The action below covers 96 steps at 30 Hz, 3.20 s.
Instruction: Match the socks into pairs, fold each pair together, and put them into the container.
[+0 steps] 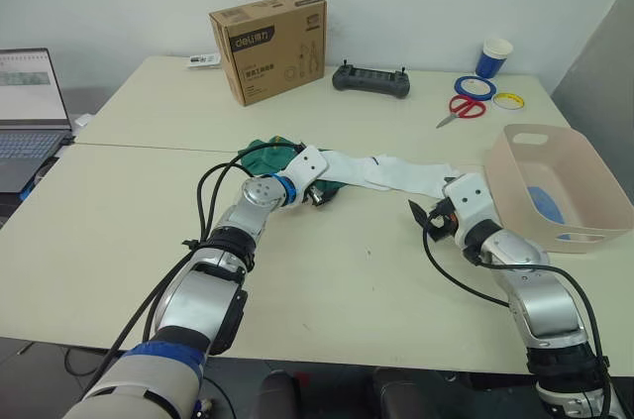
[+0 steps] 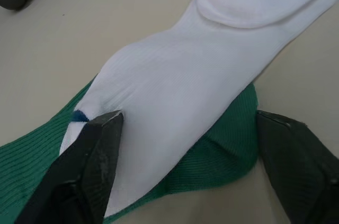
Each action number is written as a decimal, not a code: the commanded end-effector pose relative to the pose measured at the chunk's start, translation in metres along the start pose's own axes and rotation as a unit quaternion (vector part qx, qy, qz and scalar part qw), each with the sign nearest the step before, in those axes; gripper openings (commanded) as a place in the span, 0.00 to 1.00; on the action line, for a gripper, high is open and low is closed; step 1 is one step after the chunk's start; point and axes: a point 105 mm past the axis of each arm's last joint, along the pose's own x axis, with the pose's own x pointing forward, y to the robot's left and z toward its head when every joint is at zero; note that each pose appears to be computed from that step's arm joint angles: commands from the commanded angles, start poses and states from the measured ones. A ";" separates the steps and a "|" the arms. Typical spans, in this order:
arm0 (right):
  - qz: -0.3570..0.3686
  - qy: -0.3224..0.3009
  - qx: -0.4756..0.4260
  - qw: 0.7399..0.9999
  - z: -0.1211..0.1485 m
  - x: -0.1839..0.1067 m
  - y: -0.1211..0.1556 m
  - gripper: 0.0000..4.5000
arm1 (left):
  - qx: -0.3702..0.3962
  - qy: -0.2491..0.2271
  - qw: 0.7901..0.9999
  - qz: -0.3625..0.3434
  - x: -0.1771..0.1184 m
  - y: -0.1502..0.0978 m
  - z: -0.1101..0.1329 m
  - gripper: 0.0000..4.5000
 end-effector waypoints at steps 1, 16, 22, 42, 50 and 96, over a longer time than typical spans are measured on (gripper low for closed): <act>-0.008 -0.019 -0.007 1.000 0.011 -0.004 -0.003 1.00 | 0.000 -0.011 1.000 0.011 0.004 0.005 0.013 0.61; 0.001 -0.021 -0.005 1.000 0.011 0.000 0.002 1.00 | 0.075 -0.058 0.995 -0.021 -0.007 0.000 0.024 0.01; 0.024 -0.017 -0.011 0.999 0.009 0.002 0.007 1.00 | 0.141 -0.069 0.985 -0.072 -0.032 -0.019 0.019 0.01; 0.048 -0.018 -0.019 0.998 0.008 0.005 0.010 1.00 | 0.111 -0.047 0.985 -0.127 -0.081 -0.060 0.003 0.01; 0.053 -0.019 -0.021 0.998 0.010 0.005 0.009 1.00 | 0.004 -0.065 0.988 -0.137 -0.104 -0.054 0.000 0.50; 0.186 -0.071 -0.025 0.980 0.028 -0.006 0.035 1.00 | -0.254 -0.081 0.963 -0.049 -0.132 -0.013 -0.018 0.01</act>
